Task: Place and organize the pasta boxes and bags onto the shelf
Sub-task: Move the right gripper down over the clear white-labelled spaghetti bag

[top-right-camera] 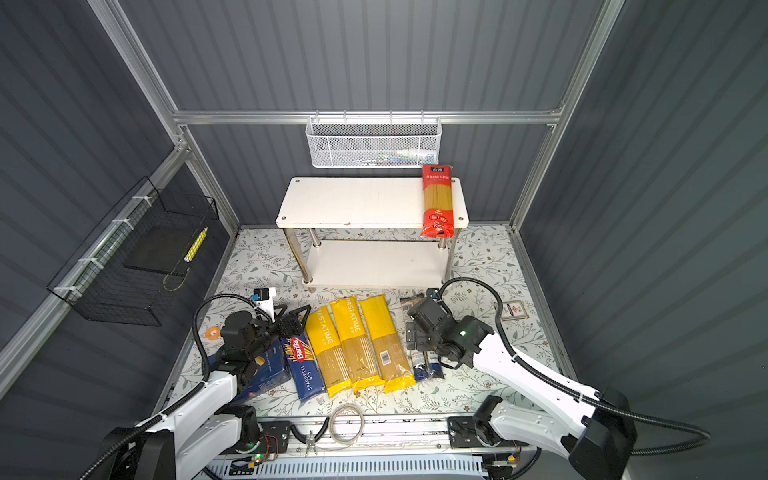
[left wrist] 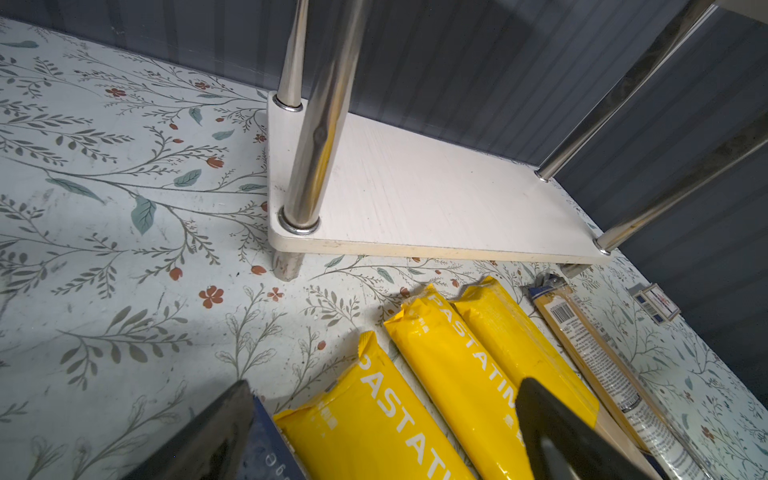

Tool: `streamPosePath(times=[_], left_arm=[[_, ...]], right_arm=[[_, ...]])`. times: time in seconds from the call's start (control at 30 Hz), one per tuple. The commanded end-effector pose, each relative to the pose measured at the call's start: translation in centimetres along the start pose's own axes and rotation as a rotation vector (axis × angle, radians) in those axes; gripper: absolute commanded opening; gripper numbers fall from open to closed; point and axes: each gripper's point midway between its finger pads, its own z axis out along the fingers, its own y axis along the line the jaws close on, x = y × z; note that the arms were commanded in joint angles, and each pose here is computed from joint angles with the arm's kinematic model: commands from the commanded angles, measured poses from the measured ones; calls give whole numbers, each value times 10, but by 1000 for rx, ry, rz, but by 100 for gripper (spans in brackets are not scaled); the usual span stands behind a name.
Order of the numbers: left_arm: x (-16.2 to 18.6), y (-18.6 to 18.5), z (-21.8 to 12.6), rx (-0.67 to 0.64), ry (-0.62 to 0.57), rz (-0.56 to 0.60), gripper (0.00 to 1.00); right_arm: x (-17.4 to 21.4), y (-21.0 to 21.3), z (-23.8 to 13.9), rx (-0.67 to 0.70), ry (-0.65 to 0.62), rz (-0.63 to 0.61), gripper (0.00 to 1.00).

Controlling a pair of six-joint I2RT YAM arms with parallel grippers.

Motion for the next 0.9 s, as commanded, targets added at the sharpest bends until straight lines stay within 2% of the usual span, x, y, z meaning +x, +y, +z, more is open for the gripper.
streamPosePath(times=[0.0, 0.1, 0.4, 0.87], left_arm=[[-2, -1, 3, 0, 7, 13, 100], [1, -4, 6, 26, 22, 11, 100], [0, -5, 6, 30, 27, 19, 100], [1, -5, 8, 34, 35, 17, 100]], right_arm=[[8, -1, 13, -5, 14, -5, 99], [12, 9, 25, -65, 43, -6, 99], [20, 12, 60, -9, 184, -66, 99], [34, 6, 75, 14, 238, -72, 99]])
